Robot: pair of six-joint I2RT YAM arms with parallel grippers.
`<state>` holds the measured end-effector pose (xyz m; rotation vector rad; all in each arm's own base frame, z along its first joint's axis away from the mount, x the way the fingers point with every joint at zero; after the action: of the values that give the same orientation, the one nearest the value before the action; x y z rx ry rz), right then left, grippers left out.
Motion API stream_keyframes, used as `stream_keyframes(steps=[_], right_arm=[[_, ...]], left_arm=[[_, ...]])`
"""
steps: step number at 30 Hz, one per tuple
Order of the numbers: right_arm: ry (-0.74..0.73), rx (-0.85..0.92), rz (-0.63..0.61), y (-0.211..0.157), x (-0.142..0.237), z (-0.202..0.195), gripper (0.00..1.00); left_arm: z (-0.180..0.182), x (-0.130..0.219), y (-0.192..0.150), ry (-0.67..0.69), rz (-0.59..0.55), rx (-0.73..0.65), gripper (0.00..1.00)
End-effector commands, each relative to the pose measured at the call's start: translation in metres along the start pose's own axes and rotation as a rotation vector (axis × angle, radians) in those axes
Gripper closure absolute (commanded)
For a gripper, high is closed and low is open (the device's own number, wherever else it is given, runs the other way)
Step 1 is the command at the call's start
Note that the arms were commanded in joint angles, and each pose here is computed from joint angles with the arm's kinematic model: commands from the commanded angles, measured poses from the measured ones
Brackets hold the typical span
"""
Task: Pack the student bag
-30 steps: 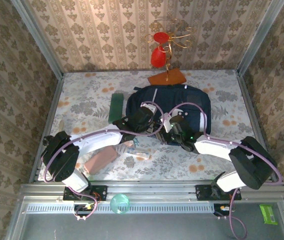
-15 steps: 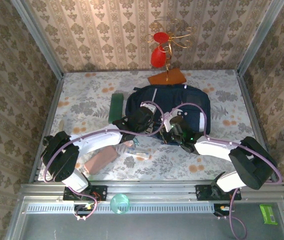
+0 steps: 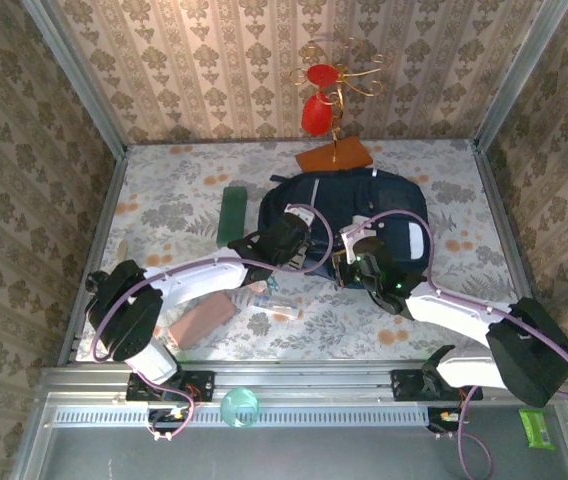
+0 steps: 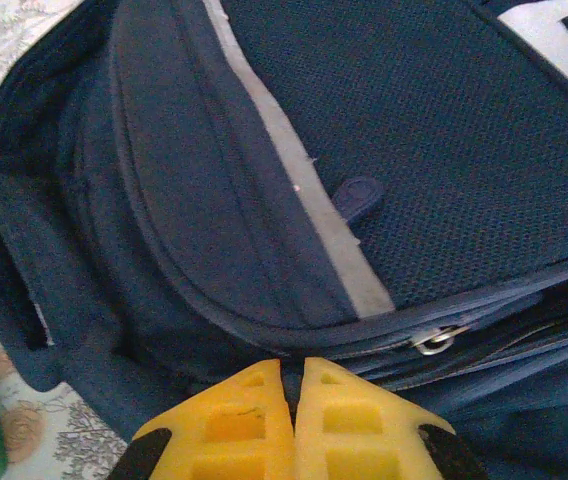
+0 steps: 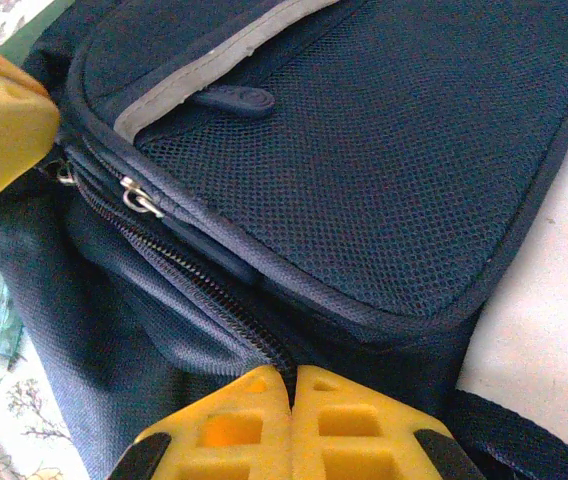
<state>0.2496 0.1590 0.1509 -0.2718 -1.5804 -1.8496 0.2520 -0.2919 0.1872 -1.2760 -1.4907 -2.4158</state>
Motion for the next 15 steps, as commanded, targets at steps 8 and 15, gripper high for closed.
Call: stream_keyframes(steps=[8,15], right_arm=[[-0.125,-0.118,0.018,-0.011,0.010,-0.035,1.00],[-0.061,-0.123,-0.016,-0.005,0.017,-0.041,1.00]], left_arm=[[0.049,-0.004,0.011,0.228,0.027,-0.079,1.00],[0.071,-0.008,0.012,0.255,0.037,-0.077,1.00]])
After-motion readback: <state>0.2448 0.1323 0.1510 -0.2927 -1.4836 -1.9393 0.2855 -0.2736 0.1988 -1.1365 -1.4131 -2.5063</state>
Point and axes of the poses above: each hand's point on the last joint's axis, 136 mm out from that joint toward the fingers, its own x axis back along the fingers, its own z axis along the line the jaws close on, y = z × x, the point moved 8 cm from there along x, back along the fingers, and after that the axes turned 10 degrees about -x, right-handed, at the moved point
